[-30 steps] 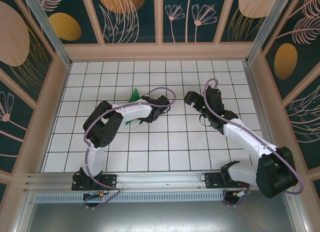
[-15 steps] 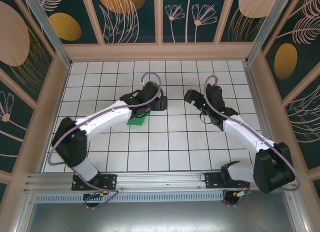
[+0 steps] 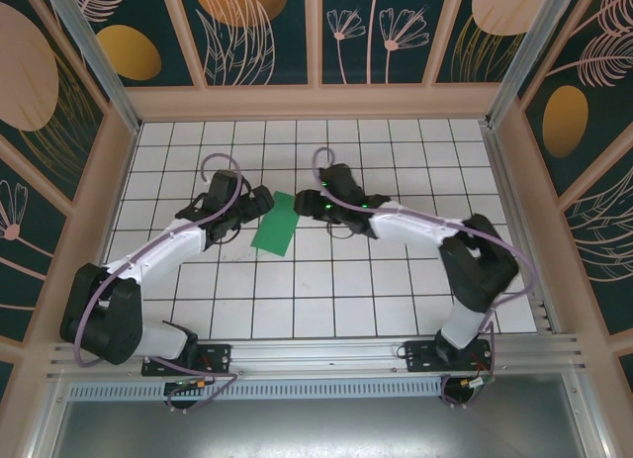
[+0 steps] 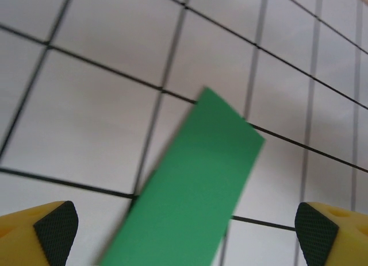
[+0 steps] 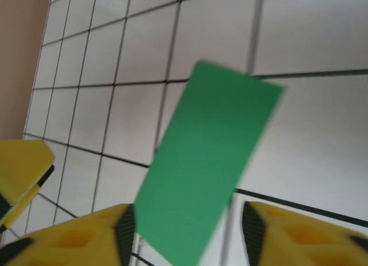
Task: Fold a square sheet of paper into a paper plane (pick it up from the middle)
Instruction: Move the paper to the center of the table, then third fold the triangle at the center of the table.
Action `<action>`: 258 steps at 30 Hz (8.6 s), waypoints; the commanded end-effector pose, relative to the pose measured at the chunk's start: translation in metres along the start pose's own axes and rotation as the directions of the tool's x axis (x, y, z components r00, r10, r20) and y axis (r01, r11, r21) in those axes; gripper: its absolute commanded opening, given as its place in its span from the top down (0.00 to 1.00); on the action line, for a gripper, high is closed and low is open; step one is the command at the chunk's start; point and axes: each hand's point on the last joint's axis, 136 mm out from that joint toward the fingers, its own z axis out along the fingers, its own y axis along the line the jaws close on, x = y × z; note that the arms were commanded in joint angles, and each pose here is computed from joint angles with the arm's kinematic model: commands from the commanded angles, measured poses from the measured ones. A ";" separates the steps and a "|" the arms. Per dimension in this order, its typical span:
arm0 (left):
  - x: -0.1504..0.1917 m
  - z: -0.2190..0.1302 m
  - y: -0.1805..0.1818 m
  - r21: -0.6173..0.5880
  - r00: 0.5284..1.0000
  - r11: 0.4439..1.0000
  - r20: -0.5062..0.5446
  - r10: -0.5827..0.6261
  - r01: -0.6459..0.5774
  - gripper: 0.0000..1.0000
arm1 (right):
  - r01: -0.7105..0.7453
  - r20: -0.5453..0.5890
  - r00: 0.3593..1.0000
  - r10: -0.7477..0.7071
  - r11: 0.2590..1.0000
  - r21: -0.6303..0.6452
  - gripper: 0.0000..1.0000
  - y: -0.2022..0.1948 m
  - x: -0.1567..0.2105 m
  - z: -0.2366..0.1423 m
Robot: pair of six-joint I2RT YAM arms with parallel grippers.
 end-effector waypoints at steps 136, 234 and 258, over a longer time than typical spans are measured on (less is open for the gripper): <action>0.159 0.086 -0.010 0.137 0.900 0.990 -0.435 0.030 0.033 0.80 | -0.351 -0.311 0.880 0.358 0.933 0.081 0.57 -0.071 0.137 -0.033; 0.131 0.096 -0.042 0.171 0.915 0.984 -0.387 0.115 -0.051 0.89 | -0.350 -0.219 0.921 0.324 0.933 -0.091 0.98 -0.046 0.088 0.035; 0.133 0.095 -0.041 0.174 0.913 0.984 -0.391 0.113 -0.047 0.90 | -0.338 -0.231 0.921 0.314 0.938 -0.074 0.98 -0.052 0.093 0.042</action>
